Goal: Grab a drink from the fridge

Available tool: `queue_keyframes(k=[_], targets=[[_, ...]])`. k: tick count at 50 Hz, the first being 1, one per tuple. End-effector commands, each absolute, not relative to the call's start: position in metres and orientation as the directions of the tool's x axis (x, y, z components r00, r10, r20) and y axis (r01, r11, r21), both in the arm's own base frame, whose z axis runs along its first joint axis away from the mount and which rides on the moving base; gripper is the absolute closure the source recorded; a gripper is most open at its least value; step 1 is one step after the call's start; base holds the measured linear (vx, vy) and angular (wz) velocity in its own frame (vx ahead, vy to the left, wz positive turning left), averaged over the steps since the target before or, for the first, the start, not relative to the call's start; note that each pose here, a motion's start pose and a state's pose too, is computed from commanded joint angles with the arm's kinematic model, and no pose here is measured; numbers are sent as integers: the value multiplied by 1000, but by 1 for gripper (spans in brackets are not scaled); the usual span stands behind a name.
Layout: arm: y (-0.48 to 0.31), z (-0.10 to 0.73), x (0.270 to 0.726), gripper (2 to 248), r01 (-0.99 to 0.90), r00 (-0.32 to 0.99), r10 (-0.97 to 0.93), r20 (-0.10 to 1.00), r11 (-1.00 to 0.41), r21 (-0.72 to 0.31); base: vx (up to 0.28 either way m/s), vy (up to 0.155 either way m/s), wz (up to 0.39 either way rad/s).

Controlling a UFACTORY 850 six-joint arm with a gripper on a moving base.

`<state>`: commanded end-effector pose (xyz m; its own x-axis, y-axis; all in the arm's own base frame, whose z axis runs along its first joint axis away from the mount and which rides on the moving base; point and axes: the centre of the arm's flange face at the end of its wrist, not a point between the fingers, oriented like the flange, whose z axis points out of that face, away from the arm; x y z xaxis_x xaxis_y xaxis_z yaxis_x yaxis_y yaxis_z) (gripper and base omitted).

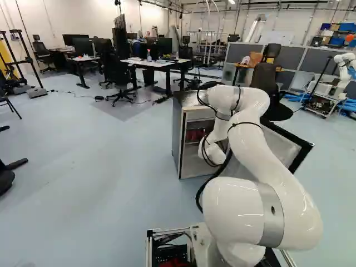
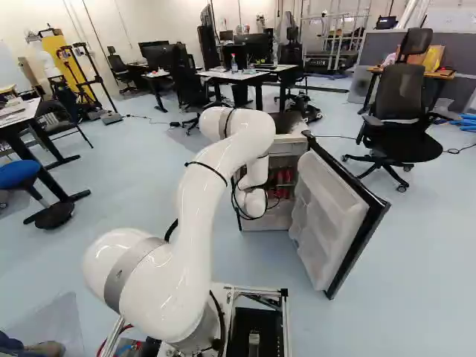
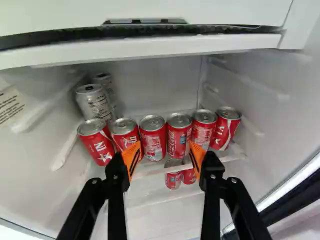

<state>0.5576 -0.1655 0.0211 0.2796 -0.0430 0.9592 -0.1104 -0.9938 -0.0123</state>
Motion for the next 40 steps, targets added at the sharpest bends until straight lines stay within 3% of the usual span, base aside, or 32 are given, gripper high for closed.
queue_keyframes(k=[15,16,40], targets=[[-166,21,558,102,-110,280,-43,959,-994,-12,0,0,0],[-166,21,558,112,-110,280,-43,959,-994,-12,0,0,0],[-166,21,559,110,-111,278,-42,960,-994,-12,0,0,0]])
